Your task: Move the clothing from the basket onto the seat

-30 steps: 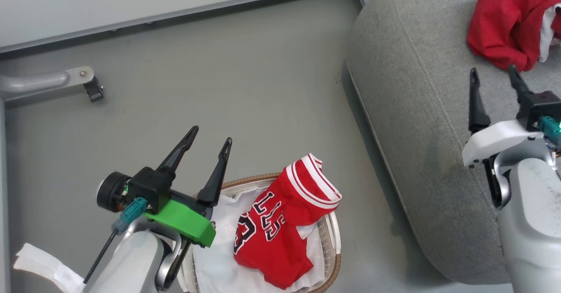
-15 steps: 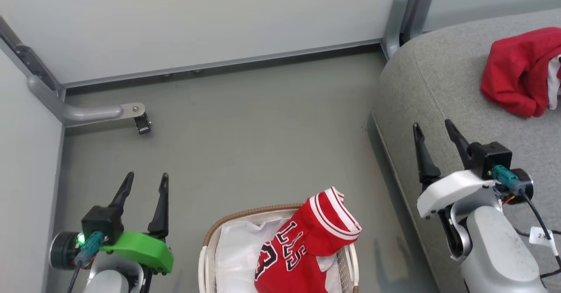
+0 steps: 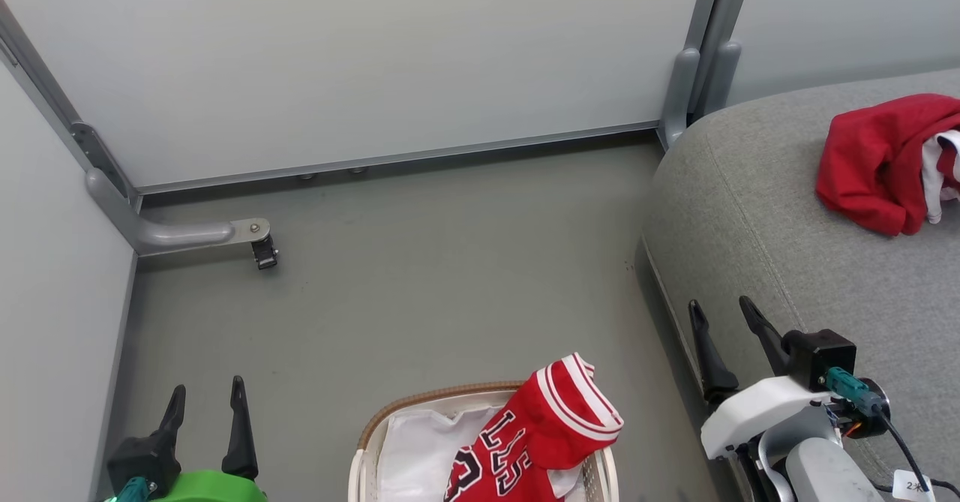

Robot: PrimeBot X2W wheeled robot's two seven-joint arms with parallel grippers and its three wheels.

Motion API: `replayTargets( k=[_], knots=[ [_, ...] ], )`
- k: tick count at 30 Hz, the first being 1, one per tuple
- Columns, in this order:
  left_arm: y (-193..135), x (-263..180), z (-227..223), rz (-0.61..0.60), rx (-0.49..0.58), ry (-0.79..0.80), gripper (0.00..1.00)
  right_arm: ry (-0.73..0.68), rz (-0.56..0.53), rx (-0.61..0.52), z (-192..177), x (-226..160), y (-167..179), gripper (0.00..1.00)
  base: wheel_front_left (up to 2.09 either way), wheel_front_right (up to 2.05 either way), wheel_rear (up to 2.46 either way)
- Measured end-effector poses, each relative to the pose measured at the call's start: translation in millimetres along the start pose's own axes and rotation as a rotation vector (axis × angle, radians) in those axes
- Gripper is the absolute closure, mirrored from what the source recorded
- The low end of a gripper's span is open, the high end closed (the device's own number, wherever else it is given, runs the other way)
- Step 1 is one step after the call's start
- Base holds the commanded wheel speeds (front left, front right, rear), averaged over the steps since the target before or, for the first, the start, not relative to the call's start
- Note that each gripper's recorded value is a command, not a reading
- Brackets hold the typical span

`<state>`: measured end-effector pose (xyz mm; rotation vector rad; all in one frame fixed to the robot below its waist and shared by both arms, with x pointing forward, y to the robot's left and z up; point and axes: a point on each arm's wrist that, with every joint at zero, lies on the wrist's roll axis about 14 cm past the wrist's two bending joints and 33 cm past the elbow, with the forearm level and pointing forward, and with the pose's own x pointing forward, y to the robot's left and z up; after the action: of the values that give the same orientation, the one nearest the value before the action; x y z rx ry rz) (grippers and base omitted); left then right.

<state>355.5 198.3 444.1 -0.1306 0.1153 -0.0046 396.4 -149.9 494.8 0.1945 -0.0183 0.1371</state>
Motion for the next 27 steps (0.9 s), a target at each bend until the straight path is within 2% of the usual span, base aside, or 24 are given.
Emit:
replayTargets(
  k=[9,12,17,27],
  knots=[
    [-8,0,-11,-0.014,-0.001,0.034,0.00,0.027,0.016,-0.016,-10,-4,5,0.00,0.00,0.00,0.00],
    [-25,7,-12,-0.060,-0.026,0.037,0.00,0.012,0.026,-0.028,-4,4,7,0.00,0.00,0.00,0.00],
    [-56,33,-12,-0.154,-0.053,0.045,0.00,-0.076,0.051,-0.055,25,38,10,0.00,0.00,0.00,0.00],
    [-129,70,-75,-0.382,-0.094,0.242,0.00,-0.084,0.009,-0.069,17,76,-15,0.00,0.00,0.00,0.00]
  ],
)
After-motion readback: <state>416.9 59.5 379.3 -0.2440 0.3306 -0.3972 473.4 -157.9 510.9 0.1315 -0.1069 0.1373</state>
